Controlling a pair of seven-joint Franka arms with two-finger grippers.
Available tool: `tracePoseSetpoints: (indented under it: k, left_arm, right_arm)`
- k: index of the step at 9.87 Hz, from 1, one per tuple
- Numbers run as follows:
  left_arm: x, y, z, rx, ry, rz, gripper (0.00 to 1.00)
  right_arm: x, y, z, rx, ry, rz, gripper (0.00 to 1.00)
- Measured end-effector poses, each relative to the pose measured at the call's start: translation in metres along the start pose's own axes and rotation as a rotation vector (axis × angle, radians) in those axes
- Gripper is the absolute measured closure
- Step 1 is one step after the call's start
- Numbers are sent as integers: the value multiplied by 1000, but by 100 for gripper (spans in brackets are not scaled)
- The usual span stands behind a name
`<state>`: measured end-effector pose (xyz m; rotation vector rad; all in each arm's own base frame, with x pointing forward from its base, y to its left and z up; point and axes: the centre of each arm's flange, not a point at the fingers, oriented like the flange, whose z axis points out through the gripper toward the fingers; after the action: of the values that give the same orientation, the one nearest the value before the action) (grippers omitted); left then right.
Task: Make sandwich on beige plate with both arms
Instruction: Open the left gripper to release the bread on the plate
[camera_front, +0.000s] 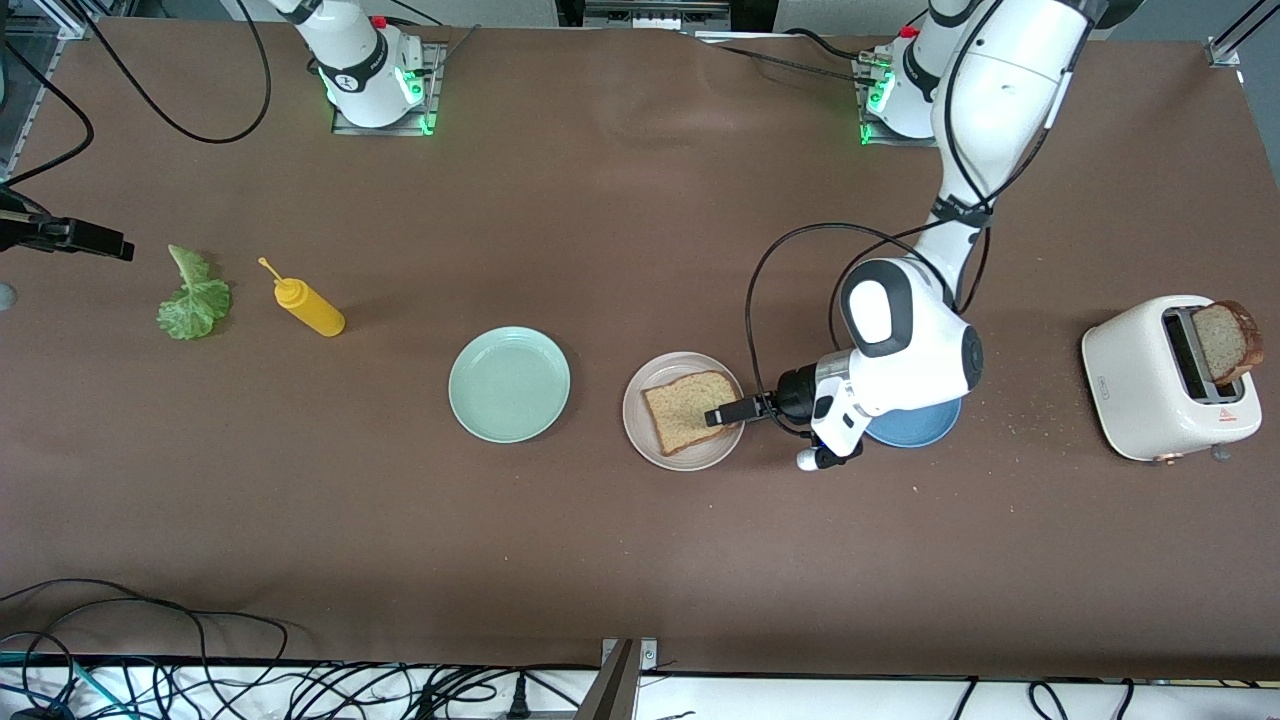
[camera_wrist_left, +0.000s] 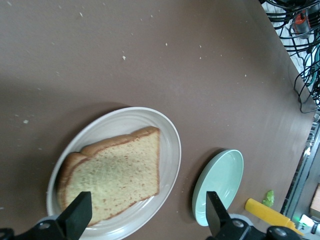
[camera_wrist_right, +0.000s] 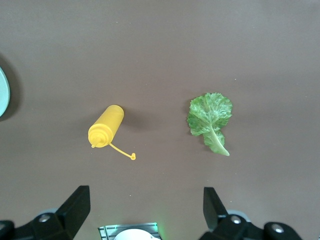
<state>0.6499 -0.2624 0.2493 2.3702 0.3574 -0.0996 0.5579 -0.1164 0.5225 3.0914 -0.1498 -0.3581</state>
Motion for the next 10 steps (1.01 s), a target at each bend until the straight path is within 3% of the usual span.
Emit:
tracePoseSetpoints:
  k: [2,5,10]
  left_arm:
    - [6,-13,-27,85,24,55,0]
    - [5,-34,-80,270,63,175,0]
    - [16,-84,-186,466,88,197,0]
  right_arm:
    - [0,0,0,0,0,0,0]
    - [0,0,0,0,0,0,0]
    - [0,0,0,0,0,0,0]
